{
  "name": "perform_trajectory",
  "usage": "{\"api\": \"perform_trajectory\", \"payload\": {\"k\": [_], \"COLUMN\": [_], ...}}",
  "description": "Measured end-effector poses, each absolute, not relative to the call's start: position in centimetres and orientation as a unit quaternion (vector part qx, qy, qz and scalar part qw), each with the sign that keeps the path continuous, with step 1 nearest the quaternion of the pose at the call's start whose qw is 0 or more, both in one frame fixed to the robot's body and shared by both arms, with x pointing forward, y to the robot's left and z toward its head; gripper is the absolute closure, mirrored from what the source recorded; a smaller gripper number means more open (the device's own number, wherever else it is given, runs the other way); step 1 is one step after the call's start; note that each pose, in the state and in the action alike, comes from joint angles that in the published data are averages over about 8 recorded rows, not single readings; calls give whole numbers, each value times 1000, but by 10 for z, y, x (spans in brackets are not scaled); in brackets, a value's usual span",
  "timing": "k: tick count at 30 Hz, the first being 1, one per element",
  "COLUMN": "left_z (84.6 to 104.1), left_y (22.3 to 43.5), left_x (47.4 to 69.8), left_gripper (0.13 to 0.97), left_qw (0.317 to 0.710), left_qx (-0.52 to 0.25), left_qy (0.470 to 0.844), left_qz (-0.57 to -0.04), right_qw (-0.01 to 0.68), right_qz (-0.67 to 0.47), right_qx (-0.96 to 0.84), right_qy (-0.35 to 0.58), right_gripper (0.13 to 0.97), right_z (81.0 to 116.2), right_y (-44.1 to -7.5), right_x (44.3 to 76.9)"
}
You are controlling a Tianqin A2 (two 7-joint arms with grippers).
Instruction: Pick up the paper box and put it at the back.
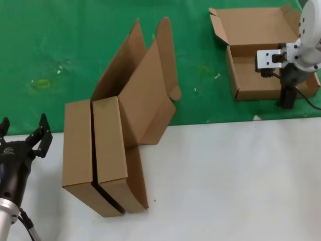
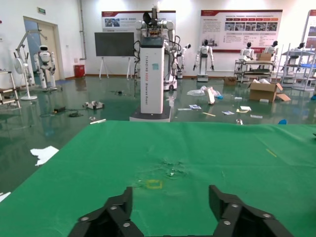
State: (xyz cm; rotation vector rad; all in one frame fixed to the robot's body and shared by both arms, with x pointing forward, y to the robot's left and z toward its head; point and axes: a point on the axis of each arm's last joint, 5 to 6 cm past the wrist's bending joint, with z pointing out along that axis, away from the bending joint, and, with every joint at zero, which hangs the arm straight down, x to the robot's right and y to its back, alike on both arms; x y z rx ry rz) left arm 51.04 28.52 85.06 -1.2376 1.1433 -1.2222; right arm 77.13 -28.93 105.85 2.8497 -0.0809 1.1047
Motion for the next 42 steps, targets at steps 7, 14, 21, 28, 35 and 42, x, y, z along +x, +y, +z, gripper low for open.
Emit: {"api": "perform_trajectory", "payload": {"k": [7, 14, 21, 28, 35, 42], "left_z": [851, 851, 851, 851, 851, 851], "left_y": [285, 285, 285, 285, 285, 285], "left_x": [510, 510, 510, 510, 510, 510], "left_gripper": [533, 384, 261, 175, 153, 132], "left_qw": [506, 506, 506, 506, 506, 507], "left_qx": [-513, -513, -513, -513, -512, -509], "left_qy": [474, 474, 474, 474, 475, 478], "left_qz": [-507, -507, -507, -507, -506, -506], "right_qw": [42, 42, 42, 42, 21, -47], "right_qz": [361, 361, 361, 361, 366, 381], "right_qx": [931, 931, 931, 931, 930, 923], "right_qy": [-26, -26, -26, -26, -23, -21], "right_gripper": [159, 133, 130, 130, 130, 130], "right_z": [1058, 1058, 1058, 1058, 1046, 1009], "right_y": [-289, -289, -289, -289, -282, -260], "right_x": [771, 771, 771, 771, 772, 769]}}
